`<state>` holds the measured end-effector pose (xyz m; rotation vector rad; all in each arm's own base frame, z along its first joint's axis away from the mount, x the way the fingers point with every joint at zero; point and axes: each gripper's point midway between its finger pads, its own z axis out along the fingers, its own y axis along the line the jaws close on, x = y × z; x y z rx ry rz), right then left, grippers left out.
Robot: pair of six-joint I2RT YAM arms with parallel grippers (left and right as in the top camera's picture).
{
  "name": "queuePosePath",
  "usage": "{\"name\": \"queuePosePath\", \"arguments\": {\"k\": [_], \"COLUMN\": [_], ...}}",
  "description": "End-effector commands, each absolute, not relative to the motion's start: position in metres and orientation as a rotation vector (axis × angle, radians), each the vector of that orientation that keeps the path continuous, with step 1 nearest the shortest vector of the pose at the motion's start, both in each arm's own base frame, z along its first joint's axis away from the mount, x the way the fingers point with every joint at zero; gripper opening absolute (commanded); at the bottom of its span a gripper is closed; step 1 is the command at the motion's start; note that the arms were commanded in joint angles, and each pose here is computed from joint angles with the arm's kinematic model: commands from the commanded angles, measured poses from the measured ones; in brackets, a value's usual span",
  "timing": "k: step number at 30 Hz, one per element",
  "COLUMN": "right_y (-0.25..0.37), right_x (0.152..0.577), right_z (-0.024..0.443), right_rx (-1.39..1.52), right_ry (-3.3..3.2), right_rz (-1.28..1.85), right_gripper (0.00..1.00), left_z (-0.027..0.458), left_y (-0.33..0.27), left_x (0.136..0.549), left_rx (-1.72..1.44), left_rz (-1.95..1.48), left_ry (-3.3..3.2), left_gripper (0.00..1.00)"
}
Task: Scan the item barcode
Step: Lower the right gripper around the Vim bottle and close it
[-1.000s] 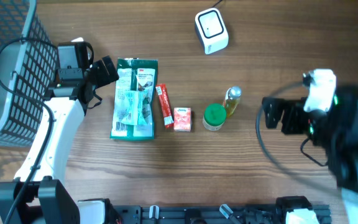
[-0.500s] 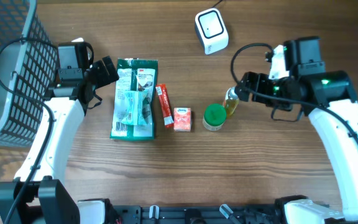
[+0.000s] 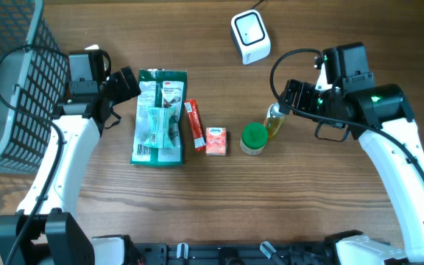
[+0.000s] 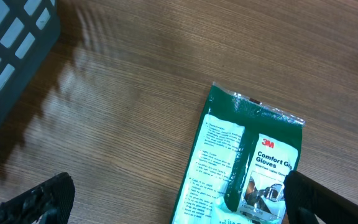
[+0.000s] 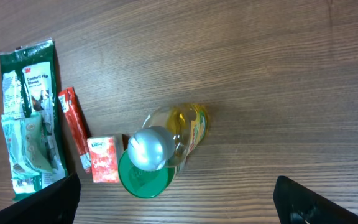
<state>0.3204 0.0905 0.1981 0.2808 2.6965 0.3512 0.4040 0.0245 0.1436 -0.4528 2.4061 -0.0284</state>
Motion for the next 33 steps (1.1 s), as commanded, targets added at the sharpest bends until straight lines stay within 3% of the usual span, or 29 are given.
{"name": "queuePosePath", "arguments": {"k": [1,15,20,33], "right_y": [0.09,0.121,0.124,0.133], "right_x": [0.326,0.329,0.33,0.333], "right_z": [0.2,0.197,0.171,0.115], "right_rx": [0.307,0.217,0.251,0.264], "right_ry": [2.68,2.686,2.709,2.855], "right_rz": [0.337,0.422,0.14,0.045], "right_gripper": [1.0,1.0,1.0,0.97], "left_z": [0.148,0.148,0.148,0.148], "left_y": [0.028,0.028,0.028,0.028], "left_x": [0.406,0.406,0.406,0.406], "left_rx": [-0.449,-0.449,-0.449,-0.449], "left_rz": [-0.014,-0.014,-0.014,-0.014], "left_ry": [2.393,2.393,2.393,2.393], "left_gripper": [1.0,1.0,1.0,1.0]}}
